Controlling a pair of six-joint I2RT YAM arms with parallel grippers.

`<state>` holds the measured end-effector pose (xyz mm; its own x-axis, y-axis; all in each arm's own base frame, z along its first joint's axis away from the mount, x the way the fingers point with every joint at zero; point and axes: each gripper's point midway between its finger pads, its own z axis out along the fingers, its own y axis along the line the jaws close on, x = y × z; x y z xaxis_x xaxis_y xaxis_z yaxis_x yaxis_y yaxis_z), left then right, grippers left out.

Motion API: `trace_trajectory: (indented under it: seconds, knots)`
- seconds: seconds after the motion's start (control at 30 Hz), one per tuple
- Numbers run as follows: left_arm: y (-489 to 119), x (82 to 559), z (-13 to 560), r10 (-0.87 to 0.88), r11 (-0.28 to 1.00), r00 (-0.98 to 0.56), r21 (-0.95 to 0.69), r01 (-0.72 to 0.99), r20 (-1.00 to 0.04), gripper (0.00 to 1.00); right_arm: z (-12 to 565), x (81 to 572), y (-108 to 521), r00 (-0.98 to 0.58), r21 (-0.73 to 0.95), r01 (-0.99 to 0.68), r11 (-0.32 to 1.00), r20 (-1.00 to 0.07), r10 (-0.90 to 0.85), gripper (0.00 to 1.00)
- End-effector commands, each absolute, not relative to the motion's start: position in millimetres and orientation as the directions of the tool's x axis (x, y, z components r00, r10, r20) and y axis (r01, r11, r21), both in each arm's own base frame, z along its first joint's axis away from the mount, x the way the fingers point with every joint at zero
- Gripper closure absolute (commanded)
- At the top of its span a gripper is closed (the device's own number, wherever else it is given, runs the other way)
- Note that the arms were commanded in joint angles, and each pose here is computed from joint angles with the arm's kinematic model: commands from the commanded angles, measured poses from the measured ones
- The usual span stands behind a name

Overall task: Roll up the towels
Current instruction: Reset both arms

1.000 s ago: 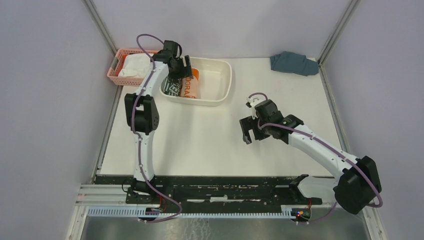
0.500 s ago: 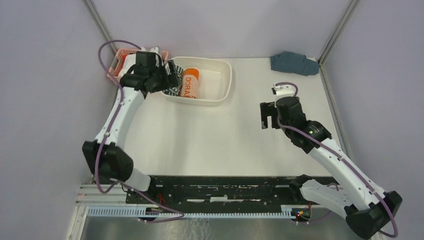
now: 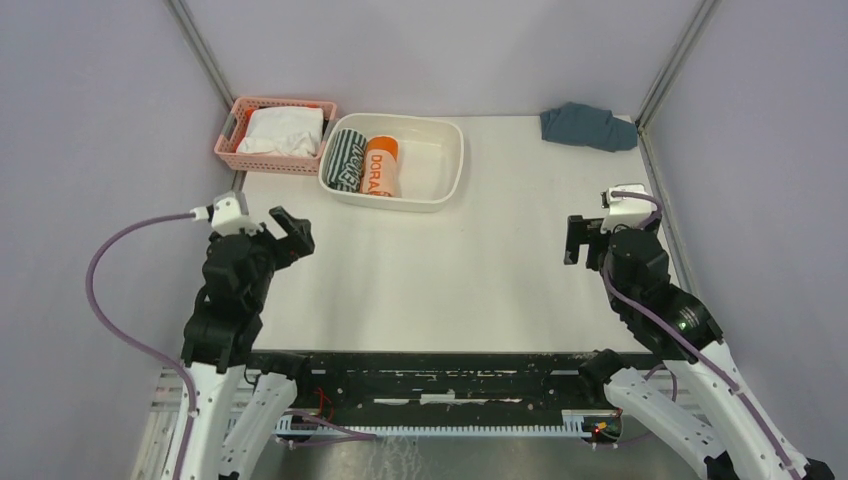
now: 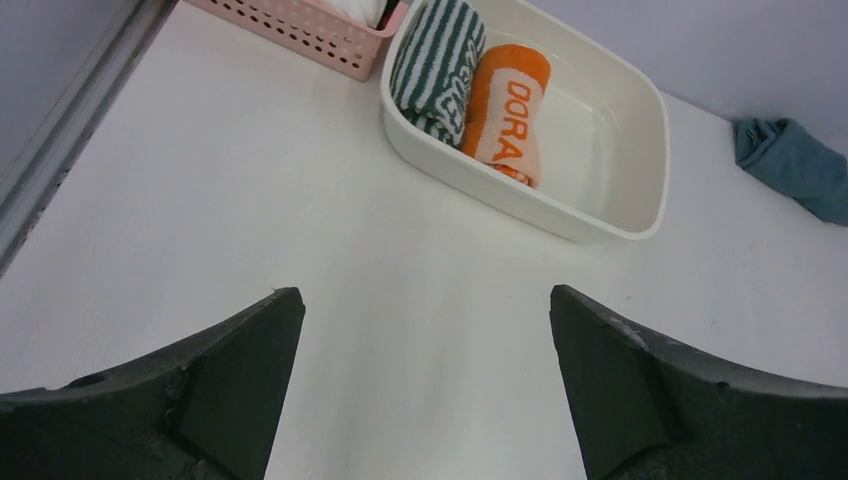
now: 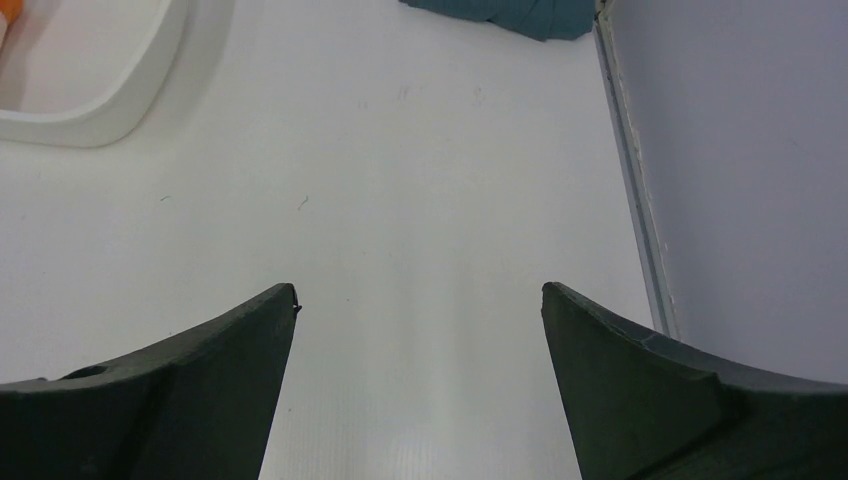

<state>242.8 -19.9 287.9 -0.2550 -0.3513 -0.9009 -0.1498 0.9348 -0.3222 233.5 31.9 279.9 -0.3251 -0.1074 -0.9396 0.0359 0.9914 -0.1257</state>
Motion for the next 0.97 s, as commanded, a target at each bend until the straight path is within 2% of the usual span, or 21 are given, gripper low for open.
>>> trace_trajectory:
  seconds: [0.0,0.2,0.5,0.93]
  knots:
    - [2,227,267,-0.402,0.9,-0.173,-0.353,-0.257,-0.899,0.01,274,228,20,-0.313,-0.162,0.065,0.985,-0.94,-0.134,0.0]
    - [13,209,237,-0.44,0.869,-0.137,-0.383,-0.313,-0.888,0.01,269,223,13,-0.271,-0.111,0.112,0.987,-0.96,-0.077,0.0]
    - [13,211,233,-0.428,0.875,-0.143,-0.37,-0.311,-0.892,0.01,276,212,-1,-0.199,-0.037,0.182,0.983,-0.98,0.0,0.0]
    - [7,217,227,-0.417,0.888,-0.182,-0.356,-0.292,-0.891,0.01,276,214,-1,-0.222,-0.034,0.194,0.98,-0.975,0.01,0.0]
